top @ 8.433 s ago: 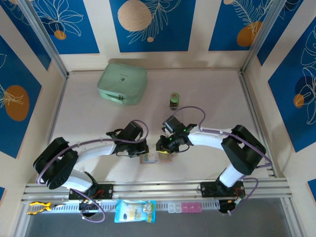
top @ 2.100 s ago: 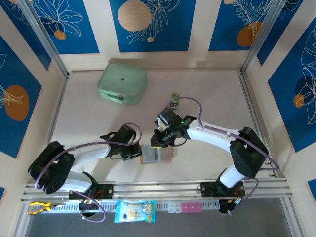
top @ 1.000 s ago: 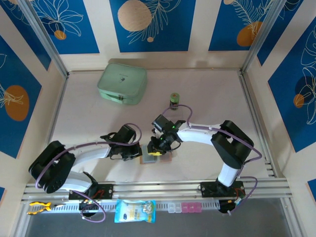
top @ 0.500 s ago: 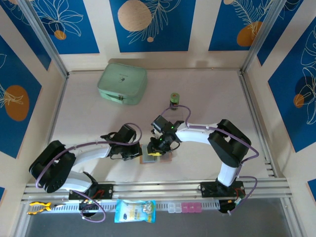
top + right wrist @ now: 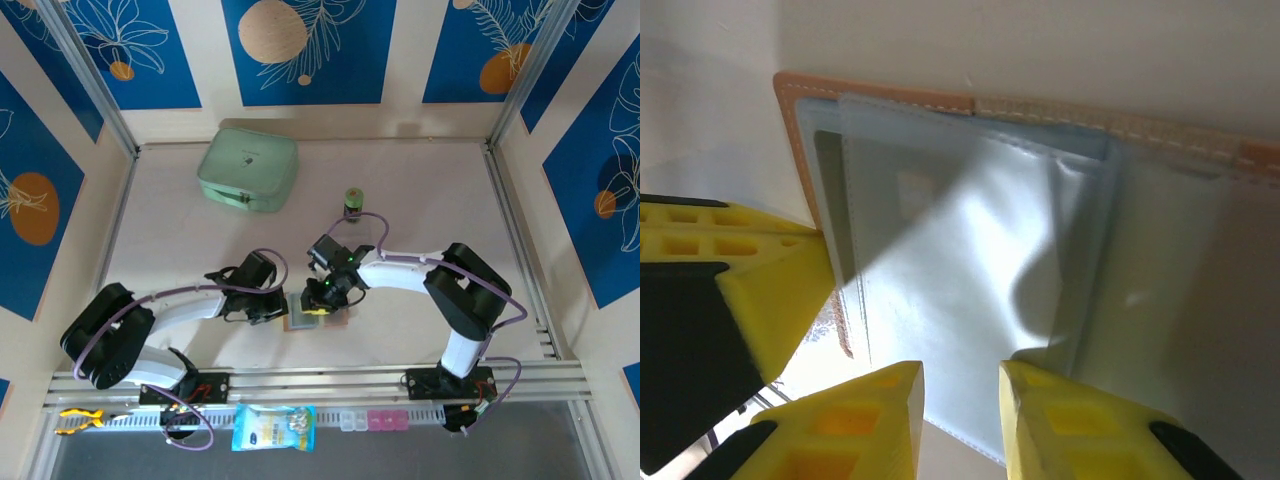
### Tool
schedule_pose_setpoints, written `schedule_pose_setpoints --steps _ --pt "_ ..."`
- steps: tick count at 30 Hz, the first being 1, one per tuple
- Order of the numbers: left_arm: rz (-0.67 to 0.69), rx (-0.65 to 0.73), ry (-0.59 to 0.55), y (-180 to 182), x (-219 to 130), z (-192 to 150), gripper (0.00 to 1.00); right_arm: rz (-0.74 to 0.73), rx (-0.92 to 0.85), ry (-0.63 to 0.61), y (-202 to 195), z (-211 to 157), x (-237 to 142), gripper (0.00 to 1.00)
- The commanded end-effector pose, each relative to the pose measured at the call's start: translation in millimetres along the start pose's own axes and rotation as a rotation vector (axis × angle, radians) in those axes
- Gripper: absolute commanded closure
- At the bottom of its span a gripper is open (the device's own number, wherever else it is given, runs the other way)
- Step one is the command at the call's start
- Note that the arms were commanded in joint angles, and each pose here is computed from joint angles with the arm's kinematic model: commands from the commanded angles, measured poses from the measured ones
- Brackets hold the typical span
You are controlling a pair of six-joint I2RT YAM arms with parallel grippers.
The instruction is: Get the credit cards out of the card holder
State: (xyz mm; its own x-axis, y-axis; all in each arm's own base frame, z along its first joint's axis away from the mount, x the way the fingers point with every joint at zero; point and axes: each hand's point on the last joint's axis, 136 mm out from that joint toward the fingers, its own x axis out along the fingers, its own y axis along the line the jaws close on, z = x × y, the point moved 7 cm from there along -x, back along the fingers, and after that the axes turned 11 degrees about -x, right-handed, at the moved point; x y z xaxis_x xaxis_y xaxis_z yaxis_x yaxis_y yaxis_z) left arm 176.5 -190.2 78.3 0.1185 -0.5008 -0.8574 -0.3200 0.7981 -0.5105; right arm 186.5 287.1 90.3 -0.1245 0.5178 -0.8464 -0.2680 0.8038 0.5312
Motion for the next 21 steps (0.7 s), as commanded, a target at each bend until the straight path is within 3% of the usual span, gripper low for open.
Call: schedule_pose_setpoints --steps 1,13,21 --pt "0.103 -0.022 -0.013 17.9 4.0 0.8 0.94 -0.026 0.006 0.010 -6.7 -7.8 -4.9 0.73" --pt "0.107 -0.018 -0.016 16.4 2.5 1.5 0.93 -0.026 0.008 0.004 -11.1 -10.6 -7.9 0.73" --pt "0.106 -0.013 -0.021 14.5 0.4 2.2 0.94 0.004 0.029 -0.023 -14.0 -11.3 -9.1 0.80"
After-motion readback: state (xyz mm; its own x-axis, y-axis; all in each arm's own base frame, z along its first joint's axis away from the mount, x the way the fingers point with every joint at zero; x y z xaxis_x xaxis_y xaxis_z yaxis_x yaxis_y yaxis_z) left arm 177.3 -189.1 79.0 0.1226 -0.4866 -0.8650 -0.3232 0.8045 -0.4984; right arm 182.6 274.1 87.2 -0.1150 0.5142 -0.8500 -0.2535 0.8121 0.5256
